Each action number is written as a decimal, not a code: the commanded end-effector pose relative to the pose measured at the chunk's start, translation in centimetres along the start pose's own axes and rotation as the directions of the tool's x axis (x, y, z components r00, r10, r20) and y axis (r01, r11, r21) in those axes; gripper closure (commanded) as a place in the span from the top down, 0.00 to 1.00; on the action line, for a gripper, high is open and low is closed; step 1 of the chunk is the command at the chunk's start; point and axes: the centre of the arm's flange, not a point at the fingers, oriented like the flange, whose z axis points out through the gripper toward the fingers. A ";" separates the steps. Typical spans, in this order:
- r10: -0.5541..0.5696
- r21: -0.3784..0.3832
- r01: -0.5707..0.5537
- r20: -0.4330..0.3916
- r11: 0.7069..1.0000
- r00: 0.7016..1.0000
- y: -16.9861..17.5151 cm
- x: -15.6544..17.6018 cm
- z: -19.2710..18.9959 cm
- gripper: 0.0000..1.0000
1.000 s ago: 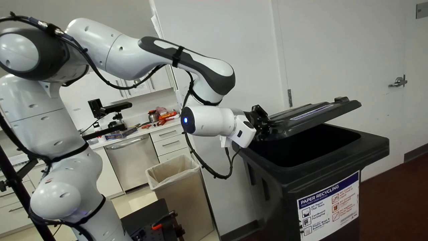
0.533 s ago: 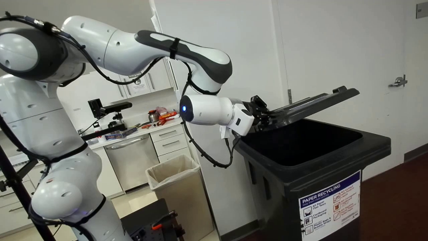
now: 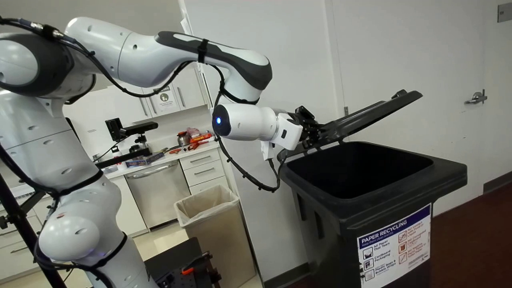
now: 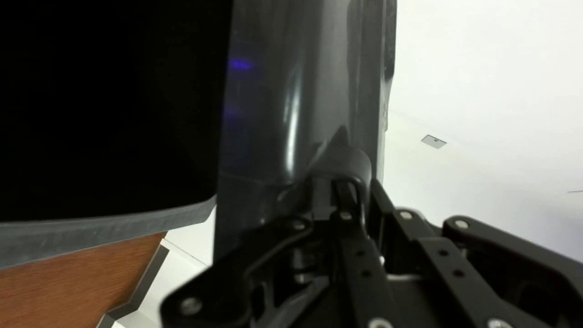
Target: Open the lid of the rubbish bin.
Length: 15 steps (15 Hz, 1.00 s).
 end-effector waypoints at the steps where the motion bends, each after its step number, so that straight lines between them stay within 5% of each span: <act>1: -0.019 0.156 0.020 -0.007 0.988 1.000 -6.1 3.0 -0.8 0.03; 7: -0.103 0.193 0.101 0.001 0.976 0.995 -8.6 2.8 -1.6 0.03; 8: -0.131 0.053 0.129 0.035 0.990 0.991 -3.7 0.1 -1.1 0.12; 15: -0.140 0.065 0.138 0.032 0.988 0.990 -4.3 0.2 -1.4 0.12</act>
